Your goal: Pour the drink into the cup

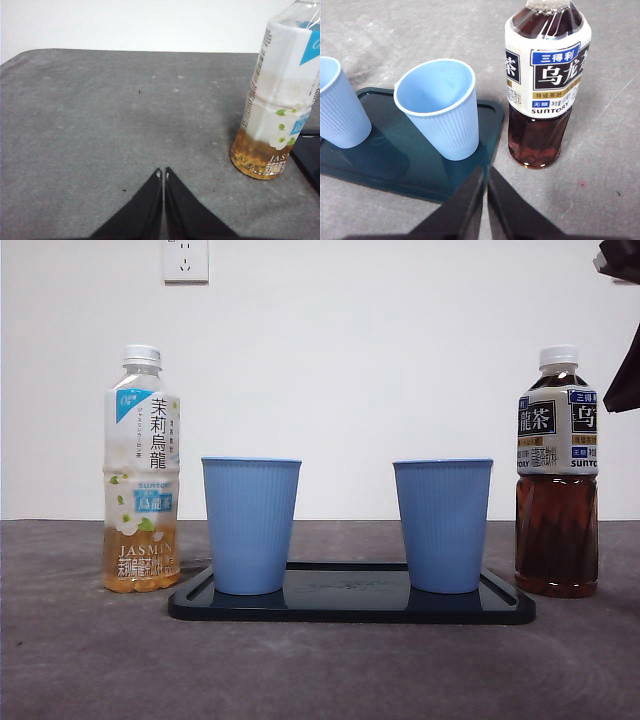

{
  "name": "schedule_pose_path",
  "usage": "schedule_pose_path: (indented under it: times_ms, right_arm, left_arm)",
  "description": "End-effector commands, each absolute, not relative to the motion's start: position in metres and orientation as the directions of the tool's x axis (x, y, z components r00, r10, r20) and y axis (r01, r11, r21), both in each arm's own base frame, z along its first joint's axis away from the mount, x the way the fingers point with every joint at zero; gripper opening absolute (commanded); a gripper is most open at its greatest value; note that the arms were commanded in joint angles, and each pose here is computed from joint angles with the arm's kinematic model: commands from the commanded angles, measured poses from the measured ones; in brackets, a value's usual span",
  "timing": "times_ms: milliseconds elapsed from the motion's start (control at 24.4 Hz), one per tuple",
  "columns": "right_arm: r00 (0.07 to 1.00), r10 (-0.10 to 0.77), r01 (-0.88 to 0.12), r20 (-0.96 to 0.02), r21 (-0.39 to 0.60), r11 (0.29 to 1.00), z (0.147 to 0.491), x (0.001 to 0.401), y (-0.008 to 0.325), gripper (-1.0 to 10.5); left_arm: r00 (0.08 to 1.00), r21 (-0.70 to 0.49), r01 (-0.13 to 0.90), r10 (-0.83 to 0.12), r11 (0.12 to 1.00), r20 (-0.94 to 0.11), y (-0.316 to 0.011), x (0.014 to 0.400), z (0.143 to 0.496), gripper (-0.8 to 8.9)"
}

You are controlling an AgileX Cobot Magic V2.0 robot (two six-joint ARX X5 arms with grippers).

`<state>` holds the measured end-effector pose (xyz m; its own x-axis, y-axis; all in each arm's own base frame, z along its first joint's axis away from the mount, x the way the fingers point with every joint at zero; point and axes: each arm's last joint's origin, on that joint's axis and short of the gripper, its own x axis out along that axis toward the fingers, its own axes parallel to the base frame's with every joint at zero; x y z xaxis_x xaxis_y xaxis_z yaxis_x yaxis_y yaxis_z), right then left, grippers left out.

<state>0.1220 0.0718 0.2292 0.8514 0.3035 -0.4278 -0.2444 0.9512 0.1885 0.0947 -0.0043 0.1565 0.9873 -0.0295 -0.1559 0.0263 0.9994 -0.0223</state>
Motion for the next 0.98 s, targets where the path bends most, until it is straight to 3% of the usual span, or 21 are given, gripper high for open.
schedule_pose_path:
  times_ms: [41, 574, 697, 819, 983]
  right_arm:
    - [0.857, 0.311, -0.254, -0.412, 0.189, 0.949, 0.234, 0.123, 0.073, 0.1]
    - [0.857, 0.311, -0.257, -0.411, 0.182, 0.949, 0.234, 0.122, 0.073, 0.1]
    - [0.898, 0.247, -0.217, -0.364, 0.123, 0.968, 0.239, 0.121, 0.061, 0.1]
    - [0.946, 0.129, -0.099, -0.297, 0.111, 0.989, 0.237, 0.118, 0.039, 0.1]
    - [0.991, 0.009, 0.008, -0.131, 0.128, 0.992, 0.212, 0.11, 0.014, 0.1]
  left_arm:
    - [0.983, -0.034, 0.024, -0.029, 0.999, -0.179, -0.004, 0.095, 0.149, 0.07]
    - [0.983, -0.034, 0.024, -0.029, 0.999, -0.179, -0.004, 0.095, 0.15, 0.07]
    - [0.983, -0.034, 0.024, -0.029, 0.999, -0.179, -0.004, 0.095, 0.15, 0.07]
    - [0.983, -0.034, 0.024, -0.029, 0.999, -0.179, -0.004, 0.095, 0.15, 0.07]
    - [0.983, -0.034, 0.024, -0.029, 0.999, -0.179, -0.004, 0.095, 0.15, 0.07]
